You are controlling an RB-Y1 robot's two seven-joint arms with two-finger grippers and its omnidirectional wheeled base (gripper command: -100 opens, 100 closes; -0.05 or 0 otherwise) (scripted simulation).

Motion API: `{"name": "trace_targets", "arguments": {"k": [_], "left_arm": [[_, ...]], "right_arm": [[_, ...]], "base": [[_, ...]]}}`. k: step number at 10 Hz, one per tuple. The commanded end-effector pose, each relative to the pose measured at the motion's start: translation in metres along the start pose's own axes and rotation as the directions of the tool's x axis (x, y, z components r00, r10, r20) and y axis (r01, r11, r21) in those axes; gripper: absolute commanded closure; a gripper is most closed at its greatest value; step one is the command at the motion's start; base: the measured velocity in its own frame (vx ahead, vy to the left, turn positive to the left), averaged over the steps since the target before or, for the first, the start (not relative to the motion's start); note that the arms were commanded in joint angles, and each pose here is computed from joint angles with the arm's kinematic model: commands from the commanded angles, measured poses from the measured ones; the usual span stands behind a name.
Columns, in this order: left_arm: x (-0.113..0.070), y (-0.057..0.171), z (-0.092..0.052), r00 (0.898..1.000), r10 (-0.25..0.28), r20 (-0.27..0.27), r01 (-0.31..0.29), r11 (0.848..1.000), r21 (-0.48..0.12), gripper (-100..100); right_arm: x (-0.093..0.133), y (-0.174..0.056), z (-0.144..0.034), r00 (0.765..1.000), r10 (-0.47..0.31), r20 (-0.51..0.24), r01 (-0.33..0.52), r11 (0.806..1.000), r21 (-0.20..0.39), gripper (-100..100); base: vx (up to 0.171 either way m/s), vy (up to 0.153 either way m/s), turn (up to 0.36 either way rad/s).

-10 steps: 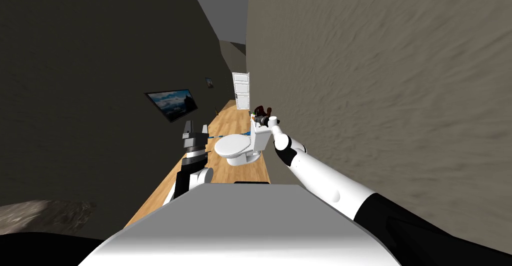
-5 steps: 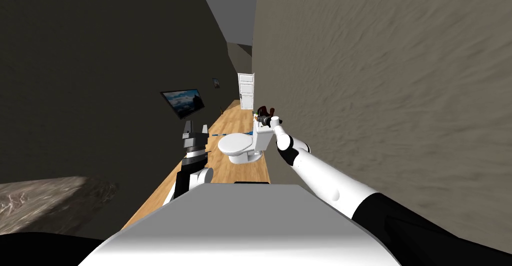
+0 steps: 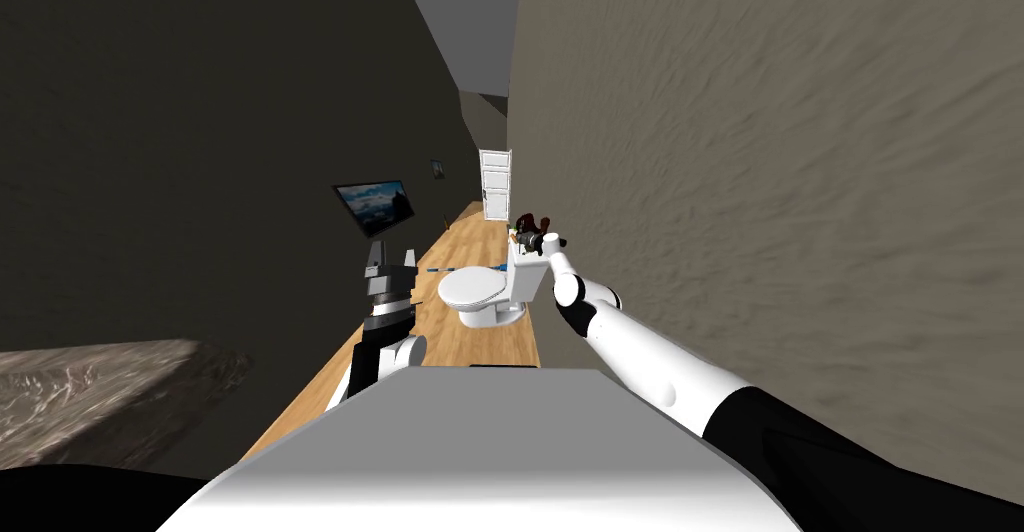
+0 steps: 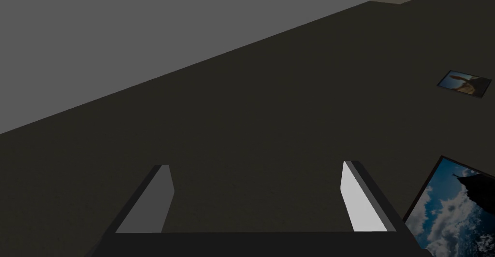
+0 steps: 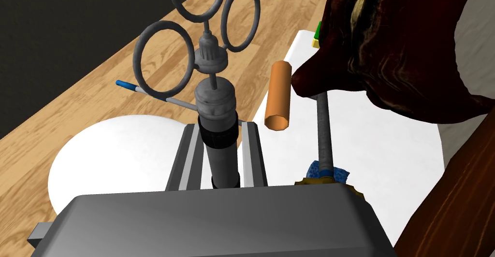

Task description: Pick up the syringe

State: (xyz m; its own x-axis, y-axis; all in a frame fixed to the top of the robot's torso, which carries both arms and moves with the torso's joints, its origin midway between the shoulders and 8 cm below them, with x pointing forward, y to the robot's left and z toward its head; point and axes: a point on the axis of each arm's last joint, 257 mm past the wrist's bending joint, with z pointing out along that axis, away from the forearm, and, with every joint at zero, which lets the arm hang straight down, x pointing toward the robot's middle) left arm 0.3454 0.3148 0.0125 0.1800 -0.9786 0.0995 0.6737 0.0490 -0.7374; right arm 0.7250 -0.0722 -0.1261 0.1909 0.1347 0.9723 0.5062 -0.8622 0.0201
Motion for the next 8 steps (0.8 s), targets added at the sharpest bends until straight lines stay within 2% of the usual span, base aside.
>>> {"name": "trace_targets", "arguments": {"k": [1, 2, 3, 5, 8], "left_arm": [[0.000, 0.000, 0.000, 1.000, 0.000, 0.000, 0.000, 1.000, 0.000, 0], [0.000, 0.000, 0.000, 1.000, 0.000, 0.000, 0.000, 1.000, 0.000, 0], [0.000, 0.000, 0.000, 1.000, 0.000, 0.000, 0.000, 1.000, 0.000, 0], [0.000, 0.000, 0.000, 1.000, 0.000, 0.000, 0.000, 1.000, 0.000, 0], [0.000, 0.000, 0.000, 1.000, 0.000, 0.000, 0.000, 1.000, 0.000, 0]], "right_arm": [[0.000, 0.004, -0.003, 1.000, 0.000, 0.001, 0.000, 1.000, -0.013, 100], [0.001, 0.004, -0.003, 1.000, 0.010, 0.000, -0.010, 1.000, -0.014, 100], [0.000, 0.017, -0.007, 1.000, 0.003, -0.002, -0.003, 0.999, -0.042, 100], [0.000, 0.015, -0.007, 1.000, 0.014, 0.000, -0.014, 0.999, -0.040, 100], [0.000, 0.035, -0.015, 1.000, 0.015, -0.007, -0.016, 0.996, -0.087, 100]], "base": [[-0.029, -0.040, 0.112], [-0.010, -0.026, -0.003], [-0.013, -0.032, 0.119], [-0.017, -0.028, 0.055], [-0.029, -0.037, 0.136]]}}
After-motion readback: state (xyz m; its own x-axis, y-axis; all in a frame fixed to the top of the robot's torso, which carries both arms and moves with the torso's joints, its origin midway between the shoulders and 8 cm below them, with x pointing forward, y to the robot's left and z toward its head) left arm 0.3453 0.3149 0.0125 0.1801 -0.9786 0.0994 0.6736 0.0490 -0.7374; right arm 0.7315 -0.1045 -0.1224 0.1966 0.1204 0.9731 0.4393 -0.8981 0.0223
